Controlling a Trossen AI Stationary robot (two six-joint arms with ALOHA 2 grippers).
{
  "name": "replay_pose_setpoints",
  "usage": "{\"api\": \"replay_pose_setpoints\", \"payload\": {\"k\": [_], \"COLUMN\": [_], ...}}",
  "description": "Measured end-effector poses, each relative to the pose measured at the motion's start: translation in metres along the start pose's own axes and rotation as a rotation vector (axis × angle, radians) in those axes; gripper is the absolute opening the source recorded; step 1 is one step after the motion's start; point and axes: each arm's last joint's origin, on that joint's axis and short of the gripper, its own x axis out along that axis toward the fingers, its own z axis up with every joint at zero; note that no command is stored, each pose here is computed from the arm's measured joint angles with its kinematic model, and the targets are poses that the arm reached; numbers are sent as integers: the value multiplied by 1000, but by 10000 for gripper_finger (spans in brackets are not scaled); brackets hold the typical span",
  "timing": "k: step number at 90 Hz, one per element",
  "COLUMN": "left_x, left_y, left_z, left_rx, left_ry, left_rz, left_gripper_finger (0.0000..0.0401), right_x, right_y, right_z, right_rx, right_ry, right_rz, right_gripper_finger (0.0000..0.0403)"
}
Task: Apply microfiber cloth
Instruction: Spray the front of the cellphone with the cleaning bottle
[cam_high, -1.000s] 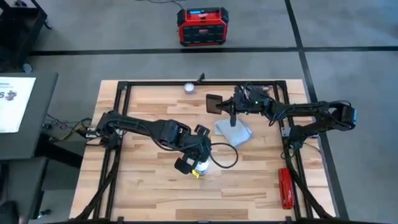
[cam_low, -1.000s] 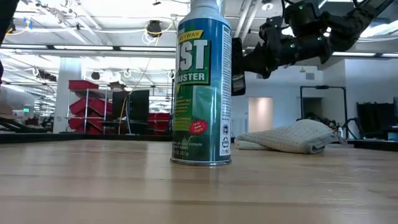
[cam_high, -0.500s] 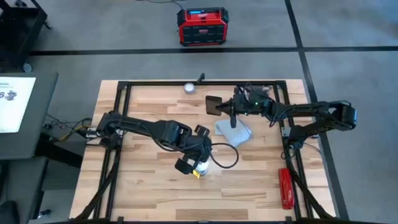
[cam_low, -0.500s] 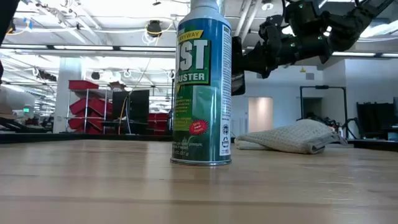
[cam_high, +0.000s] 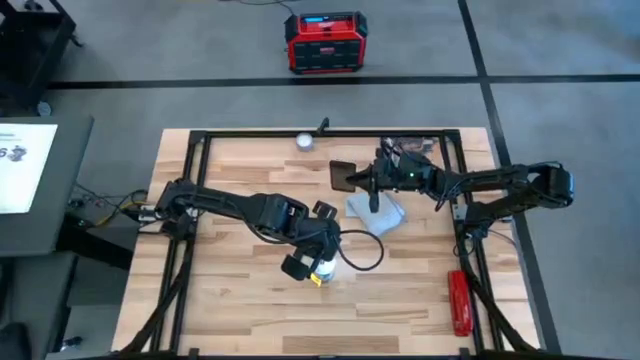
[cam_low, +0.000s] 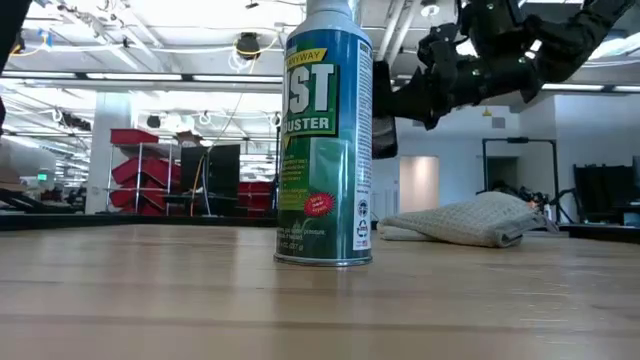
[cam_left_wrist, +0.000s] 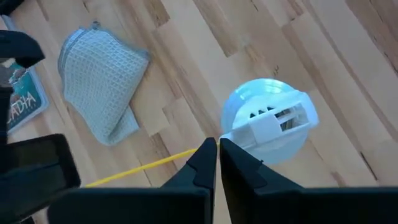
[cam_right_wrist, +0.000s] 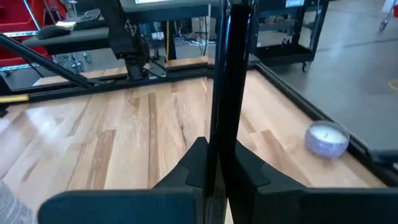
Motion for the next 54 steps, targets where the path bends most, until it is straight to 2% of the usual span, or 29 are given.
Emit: {"api": "replay_pose_setpoints", "payload": {"k": [54], "left_x": [2], "left_y": [6], "left_z": [-5], "left_rx": [-47], "left_ry": [33], "left_rz": [-18], "left_gripper_finger": [0], "right_x": [1], "right_y": [6], "right_z": [0], "right_rx": [-11], "right_ry": [-5], "right_rz": [6], "right_gripper_finger": [14]}}
